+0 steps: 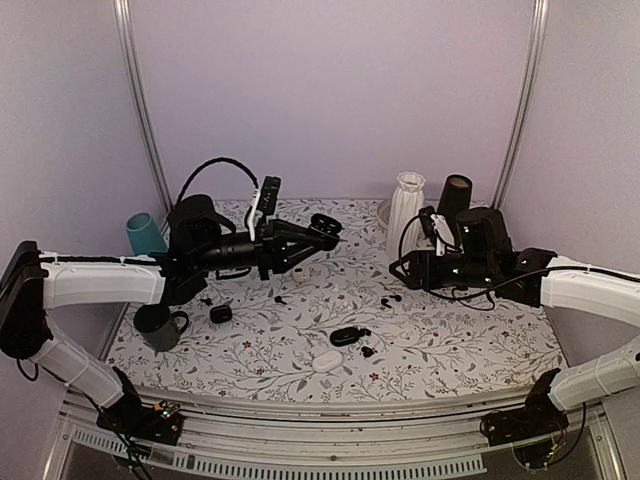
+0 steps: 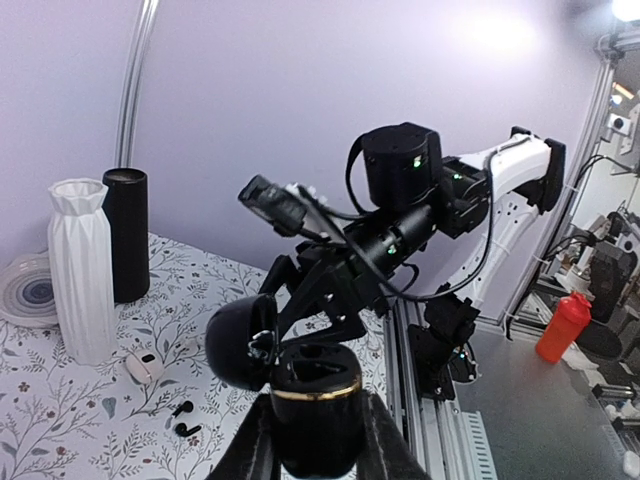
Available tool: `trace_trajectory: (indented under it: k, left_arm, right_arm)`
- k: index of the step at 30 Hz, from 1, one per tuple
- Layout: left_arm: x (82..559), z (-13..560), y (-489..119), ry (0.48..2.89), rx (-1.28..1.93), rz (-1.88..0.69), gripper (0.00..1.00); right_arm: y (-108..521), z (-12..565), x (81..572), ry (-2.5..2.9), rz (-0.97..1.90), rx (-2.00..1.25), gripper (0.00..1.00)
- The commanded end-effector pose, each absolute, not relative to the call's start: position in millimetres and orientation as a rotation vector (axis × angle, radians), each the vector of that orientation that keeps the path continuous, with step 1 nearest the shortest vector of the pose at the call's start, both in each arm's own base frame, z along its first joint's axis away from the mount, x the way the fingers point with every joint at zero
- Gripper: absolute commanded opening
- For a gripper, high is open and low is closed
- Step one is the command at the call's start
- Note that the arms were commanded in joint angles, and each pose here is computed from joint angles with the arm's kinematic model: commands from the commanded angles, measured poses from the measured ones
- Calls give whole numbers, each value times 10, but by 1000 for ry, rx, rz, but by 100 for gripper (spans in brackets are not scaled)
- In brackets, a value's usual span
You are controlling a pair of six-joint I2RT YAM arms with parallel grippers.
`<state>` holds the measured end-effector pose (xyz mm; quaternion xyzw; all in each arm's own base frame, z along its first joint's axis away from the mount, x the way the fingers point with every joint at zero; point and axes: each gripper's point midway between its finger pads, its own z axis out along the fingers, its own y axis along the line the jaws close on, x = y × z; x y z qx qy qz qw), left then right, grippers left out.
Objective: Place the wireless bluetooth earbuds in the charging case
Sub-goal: Move the left earbud to the center of the board.
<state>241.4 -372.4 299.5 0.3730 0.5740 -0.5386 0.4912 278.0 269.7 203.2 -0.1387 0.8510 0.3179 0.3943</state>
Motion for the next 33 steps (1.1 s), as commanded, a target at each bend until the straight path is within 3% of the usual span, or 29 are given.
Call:
trace_trajectory:
  k: [1,11,33]
  left_arm:
    - [2399,3146,-3659,1344,898,-1303,0]
    - [2364,3175,-3605,1345,883,-1304,0]
    - [2348,3173,-3584,1353,874,-1310,0]
  right_arm:
    - [2474,1547,2943,2336,704,-172,56]
    - [2468,798,3173,2546,601,-63,38]
    - [2232,282,3567,2595,260,194,34]
